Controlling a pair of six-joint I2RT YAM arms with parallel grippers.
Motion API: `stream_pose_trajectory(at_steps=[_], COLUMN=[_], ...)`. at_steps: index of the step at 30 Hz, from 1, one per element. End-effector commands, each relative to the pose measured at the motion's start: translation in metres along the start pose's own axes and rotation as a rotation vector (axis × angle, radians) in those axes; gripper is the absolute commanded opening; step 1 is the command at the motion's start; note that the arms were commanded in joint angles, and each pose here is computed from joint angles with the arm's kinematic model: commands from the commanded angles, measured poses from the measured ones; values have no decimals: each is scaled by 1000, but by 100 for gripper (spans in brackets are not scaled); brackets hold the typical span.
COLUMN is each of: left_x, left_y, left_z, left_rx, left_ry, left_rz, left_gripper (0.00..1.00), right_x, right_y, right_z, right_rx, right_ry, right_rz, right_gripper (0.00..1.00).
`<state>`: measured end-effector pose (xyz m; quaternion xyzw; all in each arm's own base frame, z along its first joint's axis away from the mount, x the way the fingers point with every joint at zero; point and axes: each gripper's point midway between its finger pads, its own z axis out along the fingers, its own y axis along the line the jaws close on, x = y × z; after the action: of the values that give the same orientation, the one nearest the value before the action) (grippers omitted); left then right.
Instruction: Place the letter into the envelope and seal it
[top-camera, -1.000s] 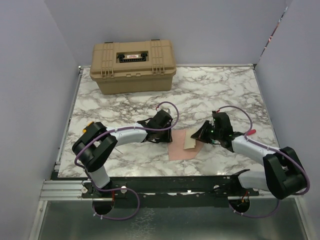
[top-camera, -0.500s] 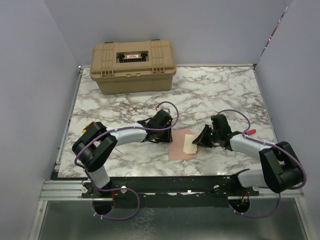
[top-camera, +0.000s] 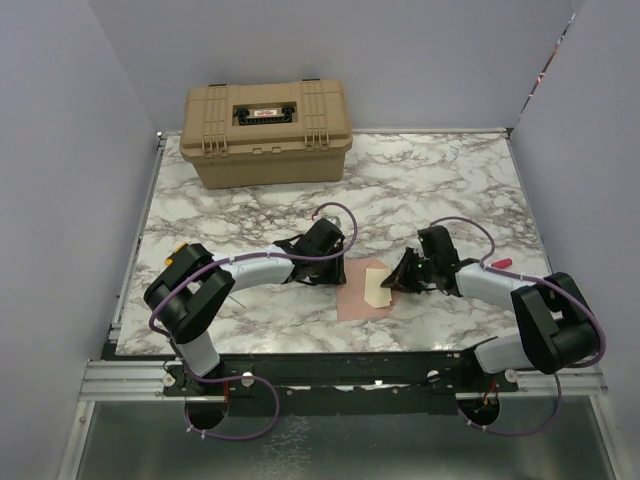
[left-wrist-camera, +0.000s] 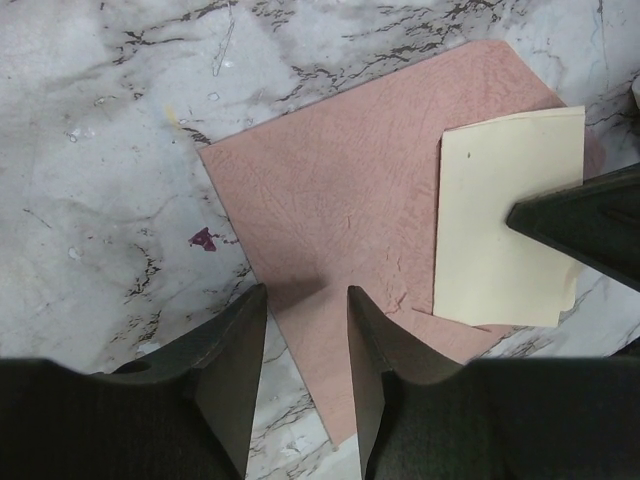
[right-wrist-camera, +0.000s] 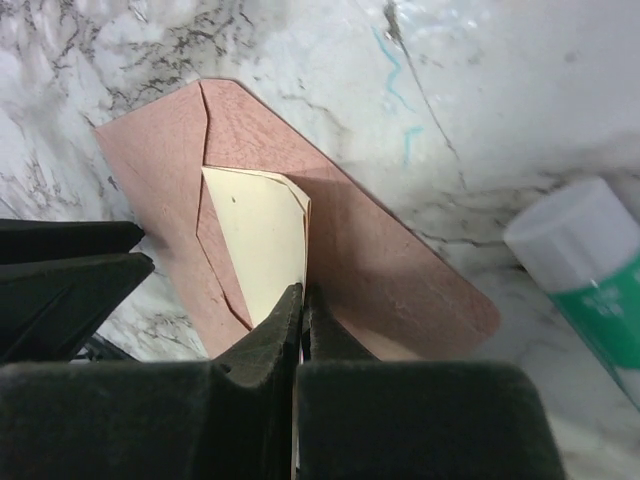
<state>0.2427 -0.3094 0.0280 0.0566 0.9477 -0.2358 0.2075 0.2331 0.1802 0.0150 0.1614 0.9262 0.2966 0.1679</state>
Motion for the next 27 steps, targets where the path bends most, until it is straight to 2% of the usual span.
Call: stream_pose_trajectory(at_steps=[1,11,16,21,27], left_x=[23,20,19,17,17], left_y=[21,18,19,19,23], left_z=[5,4,3,3,3], left_rx=[-63,-51,-55,-61,-76], left_ry=[91,86,78,70,64], left_rz=[15,21,19,13,17], left_gripper=[41,42,43,44,45], right_x=[-5,-9,-9,-7,-9], right_y=[22,38,32,6,9], right_z=[7,10,6,-2,-7], right_rx=[-90,-139,-97,64,55], right_ry=[26,38,23,13,-14], right_rz=[-43,-75,-63,18,24], right_gripper=[1,1,1,0,1])
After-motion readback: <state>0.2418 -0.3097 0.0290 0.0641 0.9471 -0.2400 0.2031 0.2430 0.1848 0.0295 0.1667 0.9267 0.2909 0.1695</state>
